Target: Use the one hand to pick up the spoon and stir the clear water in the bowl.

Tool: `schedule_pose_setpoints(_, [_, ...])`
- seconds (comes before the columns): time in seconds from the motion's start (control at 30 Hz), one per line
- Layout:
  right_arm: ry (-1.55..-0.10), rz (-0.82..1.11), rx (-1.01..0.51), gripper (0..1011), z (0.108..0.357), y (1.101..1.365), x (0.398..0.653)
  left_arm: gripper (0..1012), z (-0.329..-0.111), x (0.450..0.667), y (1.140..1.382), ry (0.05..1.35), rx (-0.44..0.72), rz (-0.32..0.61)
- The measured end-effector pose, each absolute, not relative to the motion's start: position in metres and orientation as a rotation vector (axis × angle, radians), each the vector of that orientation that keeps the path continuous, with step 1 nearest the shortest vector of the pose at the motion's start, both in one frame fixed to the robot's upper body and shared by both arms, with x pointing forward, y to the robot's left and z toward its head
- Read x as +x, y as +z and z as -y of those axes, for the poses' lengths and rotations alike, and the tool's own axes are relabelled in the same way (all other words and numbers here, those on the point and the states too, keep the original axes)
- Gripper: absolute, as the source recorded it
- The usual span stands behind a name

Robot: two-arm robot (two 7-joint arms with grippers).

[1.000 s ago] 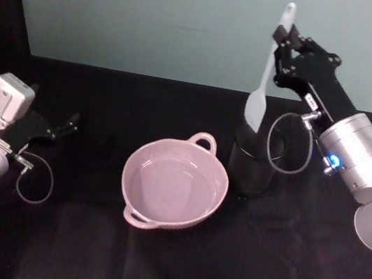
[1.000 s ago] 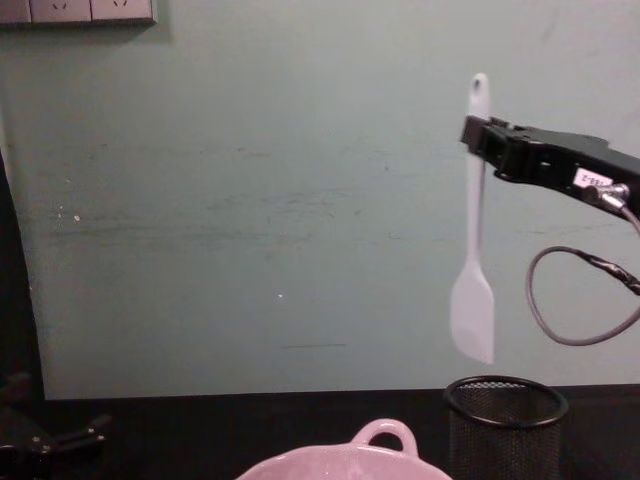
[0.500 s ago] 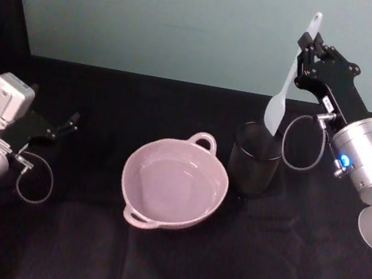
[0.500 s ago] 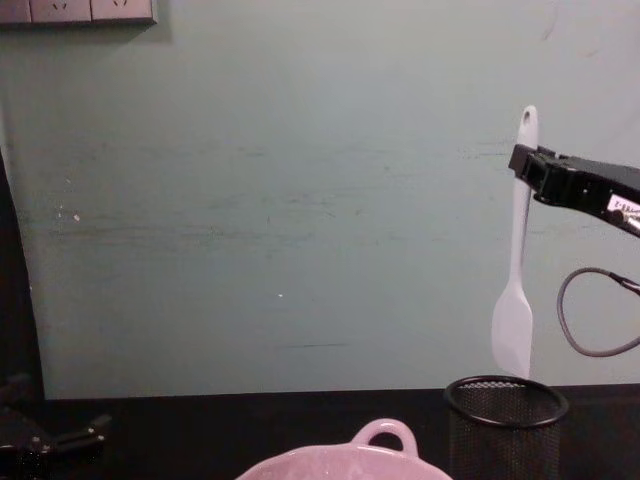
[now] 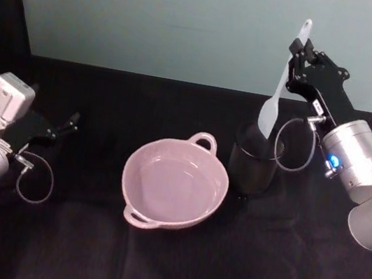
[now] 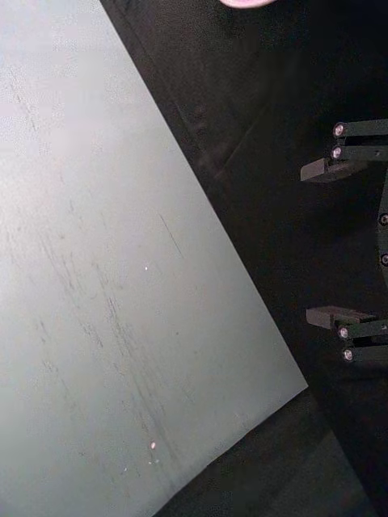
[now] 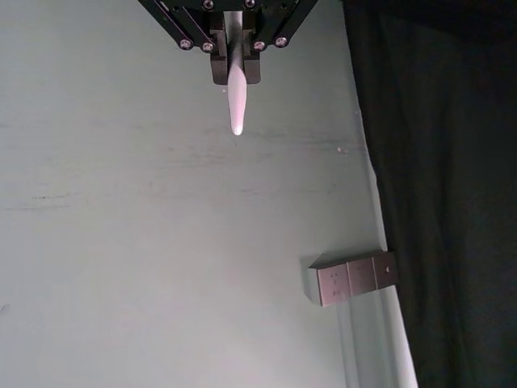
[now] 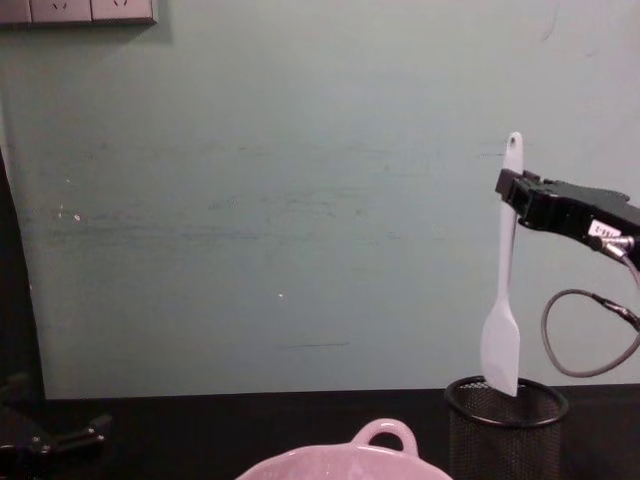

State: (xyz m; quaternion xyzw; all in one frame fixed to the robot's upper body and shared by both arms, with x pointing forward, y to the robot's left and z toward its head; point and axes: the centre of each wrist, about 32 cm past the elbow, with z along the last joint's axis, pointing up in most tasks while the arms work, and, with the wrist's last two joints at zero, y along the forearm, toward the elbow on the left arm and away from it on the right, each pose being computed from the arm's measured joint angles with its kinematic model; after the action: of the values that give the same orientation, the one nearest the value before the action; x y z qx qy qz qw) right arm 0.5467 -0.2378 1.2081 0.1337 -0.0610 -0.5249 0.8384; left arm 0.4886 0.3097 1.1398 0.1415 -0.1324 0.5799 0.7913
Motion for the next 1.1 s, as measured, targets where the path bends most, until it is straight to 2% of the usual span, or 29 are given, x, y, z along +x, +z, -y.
schedule_pose_setpoints(0.33, [-1.121,0.105,0.269,110,0.236,1.195,0.545,1011,-0.310,0.489,1.140,1.248,0.304,0.285])
schedule_pose_setpoints(0.67, [-1.153,0.022,0.265,110,0.237,1.171,0.539,1011,-0.310,0.489,1.140,1.248,0.305,0.285])
schedule_pose_setpoints(1.1, [-1.188,-0.099,0.326,110,0.243,1.148,0.534,1011,-0.310,0.489,1.140,1.248,0.304,0.285])
